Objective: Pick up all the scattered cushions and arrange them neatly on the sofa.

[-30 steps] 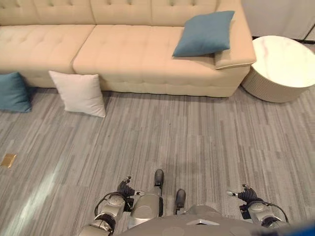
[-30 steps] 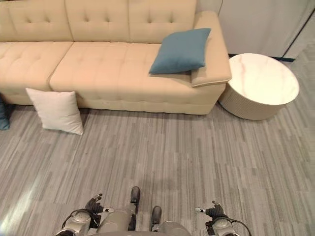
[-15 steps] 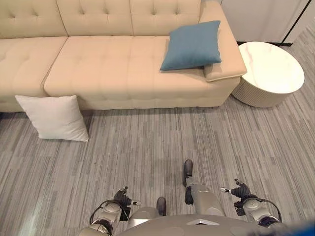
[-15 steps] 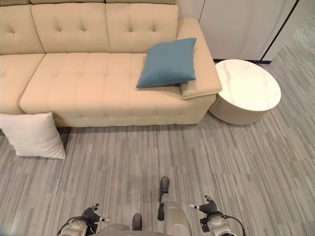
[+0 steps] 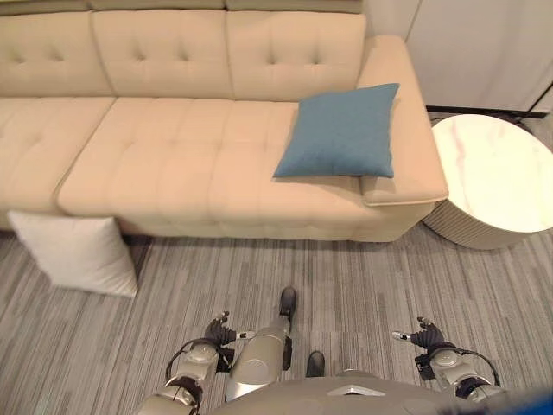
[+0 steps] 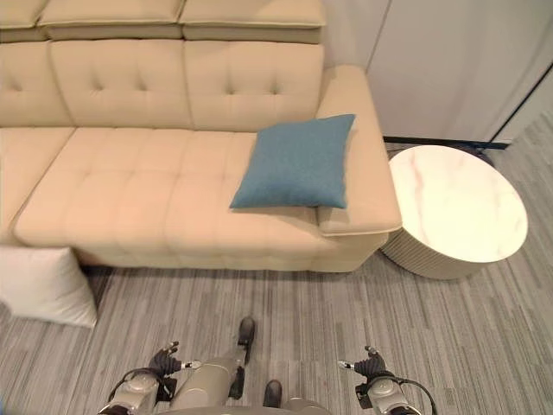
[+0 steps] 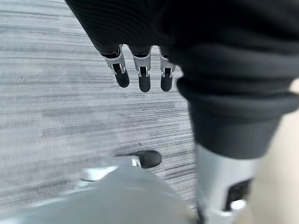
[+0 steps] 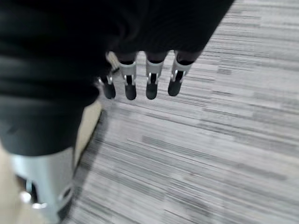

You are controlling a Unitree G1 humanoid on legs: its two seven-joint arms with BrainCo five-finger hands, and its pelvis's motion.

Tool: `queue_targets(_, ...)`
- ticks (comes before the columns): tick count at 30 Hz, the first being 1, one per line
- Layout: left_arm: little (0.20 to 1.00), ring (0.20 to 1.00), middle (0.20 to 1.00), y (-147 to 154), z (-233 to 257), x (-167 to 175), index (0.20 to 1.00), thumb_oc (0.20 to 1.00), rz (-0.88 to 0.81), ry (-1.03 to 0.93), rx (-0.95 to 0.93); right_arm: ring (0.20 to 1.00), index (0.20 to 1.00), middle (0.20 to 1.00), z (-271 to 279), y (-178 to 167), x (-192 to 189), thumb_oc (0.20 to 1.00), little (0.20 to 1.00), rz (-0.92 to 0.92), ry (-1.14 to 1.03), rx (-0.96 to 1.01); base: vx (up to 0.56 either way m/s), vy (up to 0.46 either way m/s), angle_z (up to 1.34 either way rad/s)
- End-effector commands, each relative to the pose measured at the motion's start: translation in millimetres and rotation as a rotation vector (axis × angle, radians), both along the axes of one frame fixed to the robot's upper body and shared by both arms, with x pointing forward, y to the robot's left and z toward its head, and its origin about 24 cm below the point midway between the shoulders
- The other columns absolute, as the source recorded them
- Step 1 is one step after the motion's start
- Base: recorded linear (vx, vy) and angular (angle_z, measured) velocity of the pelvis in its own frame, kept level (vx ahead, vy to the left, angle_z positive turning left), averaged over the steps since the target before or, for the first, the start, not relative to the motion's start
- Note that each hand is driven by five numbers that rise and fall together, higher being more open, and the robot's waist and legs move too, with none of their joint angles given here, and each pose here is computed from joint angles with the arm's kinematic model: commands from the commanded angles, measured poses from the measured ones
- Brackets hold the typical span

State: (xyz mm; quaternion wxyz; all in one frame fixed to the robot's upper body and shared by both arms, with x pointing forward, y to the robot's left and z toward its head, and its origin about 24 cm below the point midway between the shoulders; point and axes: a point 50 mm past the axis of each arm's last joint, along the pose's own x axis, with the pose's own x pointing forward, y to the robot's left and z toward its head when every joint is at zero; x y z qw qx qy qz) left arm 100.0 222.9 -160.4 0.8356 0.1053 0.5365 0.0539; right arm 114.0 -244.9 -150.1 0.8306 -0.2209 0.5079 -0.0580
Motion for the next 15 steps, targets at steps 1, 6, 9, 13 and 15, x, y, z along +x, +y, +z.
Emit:
queue_targets(1,1.0,1.0,1.0,0,9,27,1.0,1.0,-0.058,-0.08,0.009,1.0,1.0,1.0,10,-5,19,1.0,1.0,0.019,-0.083,-0.005,0.09,0.102,-0.26)
queue_targets(6,1.0,1.0,1.0,4,12,33,1.0,1.0,-0.05,-0.109,0.02,1.0,1.0,1.0,15,-1,33,1.0,1.0,0.035,-0.138,0.001,0.25,0.046,-0.01)
queue_targets(9,1.0,1.0,1.0,2,11,32,1.0,1.0,-0.055,-0.099,0.024,1.0,1.0,1.0,17,-4,36,1.0,1.0,0.04,-0.141,-0.012,0.34,-0.084,-0.01)
queue_targets(13,1.0,1.0,1.0,2,7,22,1.0,1.0,-0.054,-0.066,0.03,1.0,1.0,1.0,17,-5,34,1.0,1.0,0.058,-0.136,-0.023,0.31,-0.188,0.26)
queue_targets(15,1.0,1.0,1.0,-1,6,22,1.0,1.0,-0.047,-0.069,0.022,1.0,1.0,1.0,18,-6,35,1.0,1.0,0.05,-0.147,-0.021,0.23,-0.244,0.35)
